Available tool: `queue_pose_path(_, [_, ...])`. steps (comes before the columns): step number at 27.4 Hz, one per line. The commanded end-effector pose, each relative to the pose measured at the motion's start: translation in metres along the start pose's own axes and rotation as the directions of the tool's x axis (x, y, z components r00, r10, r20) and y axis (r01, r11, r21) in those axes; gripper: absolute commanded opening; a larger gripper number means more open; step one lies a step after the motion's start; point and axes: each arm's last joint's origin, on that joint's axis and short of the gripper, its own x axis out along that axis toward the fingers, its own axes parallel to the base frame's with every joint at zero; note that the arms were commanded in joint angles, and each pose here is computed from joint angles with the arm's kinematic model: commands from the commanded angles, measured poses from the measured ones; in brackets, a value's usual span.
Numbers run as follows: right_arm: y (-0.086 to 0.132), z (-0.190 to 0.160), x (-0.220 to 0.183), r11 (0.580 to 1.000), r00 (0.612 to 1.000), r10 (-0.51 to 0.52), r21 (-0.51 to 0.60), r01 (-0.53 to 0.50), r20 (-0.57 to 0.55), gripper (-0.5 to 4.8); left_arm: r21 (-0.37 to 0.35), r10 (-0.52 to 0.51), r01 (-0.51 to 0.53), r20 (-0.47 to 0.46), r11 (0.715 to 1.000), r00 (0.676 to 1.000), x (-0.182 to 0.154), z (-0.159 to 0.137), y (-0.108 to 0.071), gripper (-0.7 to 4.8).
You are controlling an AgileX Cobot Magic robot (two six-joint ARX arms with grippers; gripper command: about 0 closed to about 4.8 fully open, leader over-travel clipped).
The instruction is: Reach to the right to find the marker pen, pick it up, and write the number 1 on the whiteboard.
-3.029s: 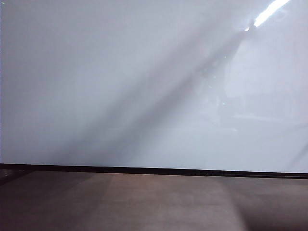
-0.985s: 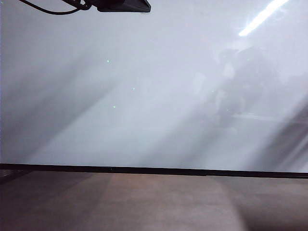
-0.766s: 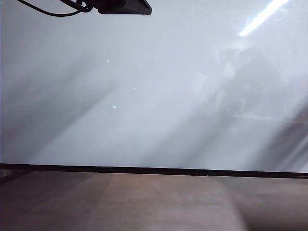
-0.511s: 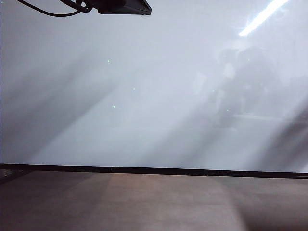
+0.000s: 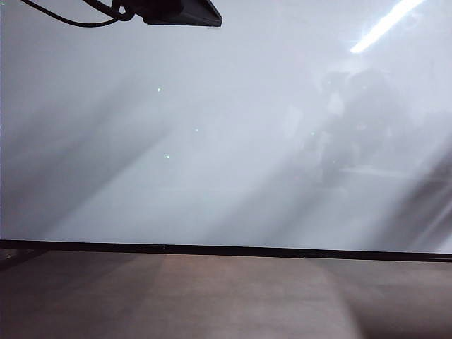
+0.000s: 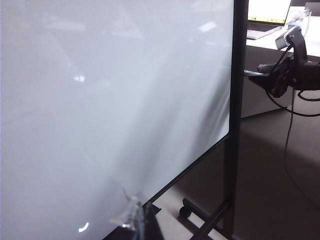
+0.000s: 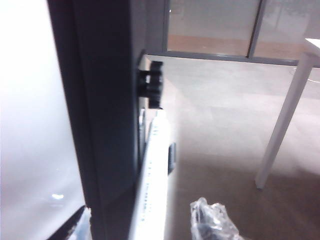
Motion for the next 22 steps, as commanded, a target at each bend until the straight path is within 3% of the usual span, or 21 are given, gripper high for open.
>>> queue_pose_path(1, [-0.0007, 0.0049, 0.0010, 1.000, 1.000, -0.015, -0.006, 0.015, 0.019, 2.58, 0.003, -0.002, 0.002, 0.014, 1.000, 1.000, -0.0006, 0.0022, 0.0000, -0.05])
queue_pose_path(7, [-0.0005, 0.0049, 0.0012, 1.000, 1.000, -0.017, -0.006, 0.017, 0.019, 2.58, 0.003, -0.002, 0.002, 0.014, 1.000, 1.000, -0.0006, 0.0021, 0.0001, -0.05])
queue_pose_path(8, [-0.0001, 0.0050, 0.0014, 1.000, 1.000, -0.016, -0.006, 0.017, 0.019, 2.47, 0.003, -0.002, 0.002, 0.014, 1.000, 1.000, -0.0006, 0.0021, 0.0001, -0.05])
queue_pose_path(10, [0.0001, 0.0050, 0.0015, 1.000, 1.000, -0.016, -0.007, 0.016, 0.019, 1.72, 0.003, -0.002, 0.002, 0.014, 1.000, 1.000, -0.0006, 0.0021, 0.0001, -0.05])
queue_pose_path(22, [0.0032, 0.0022, 0.0075, 0.999, 0.999, -0.051, -0.008, 0.051, 0.017, 1.69, 0.003, -0.002, 0.002, 0.014, 1.000, 1.000, -0.0006, 0.0021, 0.0001, -0.05])
